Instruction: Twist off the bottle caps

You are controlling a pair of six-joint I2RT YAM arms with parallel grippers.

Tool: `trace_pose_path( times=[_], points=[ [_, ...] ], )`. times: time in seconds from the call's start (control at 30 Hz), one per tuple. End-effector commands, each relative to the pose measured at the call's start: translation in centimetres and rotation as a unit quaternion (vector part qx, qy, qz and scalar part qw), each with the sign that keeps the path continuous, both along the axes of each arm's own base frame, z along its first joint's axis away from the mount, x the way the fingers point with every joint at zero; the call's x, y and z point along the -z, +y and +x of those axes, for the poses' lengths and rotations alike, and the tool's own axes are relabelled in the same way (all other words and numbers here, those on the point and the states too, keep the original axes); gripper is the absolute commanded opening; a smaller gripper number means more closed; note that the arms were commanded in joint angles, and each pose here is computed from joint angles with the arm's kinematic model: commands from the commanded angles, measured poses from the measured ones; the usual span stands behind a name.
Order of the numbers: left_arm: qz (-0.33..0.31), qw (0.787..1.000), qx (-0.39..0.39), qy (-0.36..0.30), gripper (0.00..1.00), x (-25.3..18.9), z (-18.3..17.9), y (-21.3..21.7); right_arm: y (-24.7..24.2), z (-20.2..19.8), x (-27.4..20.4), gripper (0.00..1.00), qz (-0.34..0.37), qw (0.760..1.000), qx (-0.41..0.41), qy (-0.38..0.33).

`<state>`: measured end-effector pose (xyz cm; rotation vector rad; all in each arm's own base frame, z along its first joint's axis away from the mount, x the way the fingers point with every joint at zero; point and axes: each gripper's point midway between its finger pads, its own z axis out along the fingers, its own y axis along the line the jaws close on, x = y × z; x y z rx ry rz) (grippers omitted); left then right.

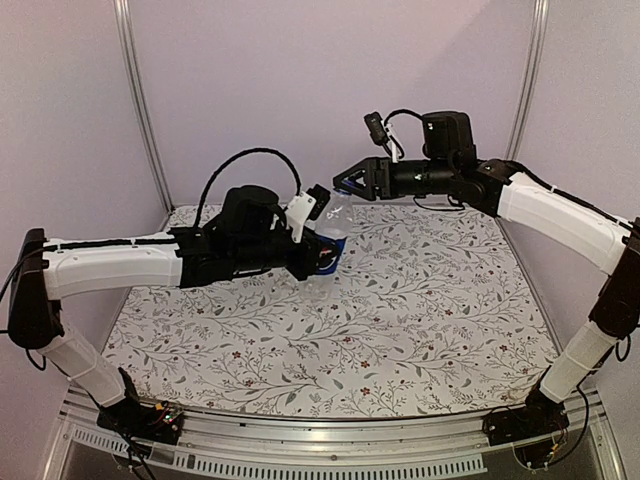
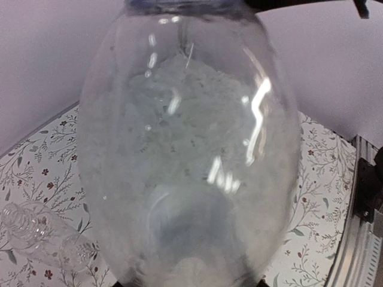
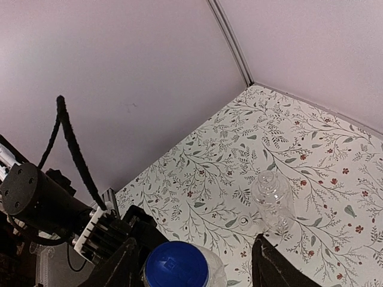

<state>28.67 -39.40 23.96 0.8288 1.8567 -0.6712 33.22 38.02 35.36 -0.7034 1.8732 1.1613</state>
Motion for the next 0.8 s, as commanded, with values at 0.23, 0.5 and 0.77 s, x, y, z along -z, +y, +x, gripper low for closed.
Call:
trace_pose_path(
  times=[0.23, 0.5, 0.77],
  points=[
    [-0.007, 1.000, -0.007, -0.017, 0.31, -1.1, 0.2, -0.5, 0.9, -0.9, -0.8, 0.42, 0.011, 0.999, -0.034, -0.007],
    [0.004, 1.000, 0.000, -0.026, 0.31, -1.0, 0.1, -0.5, 0.8, -2.1, -1.6, 0.16, 0.016, 0.997, -0.062, -0.030],
    [-0.003, 0.987, 0.159, -0.009, 0.31, -1.2, -4.7, -1.9, 0.7, -4.7, -2.1, 0.09, 0.005, 0.984, -0.148, -0.100]
  ],
)
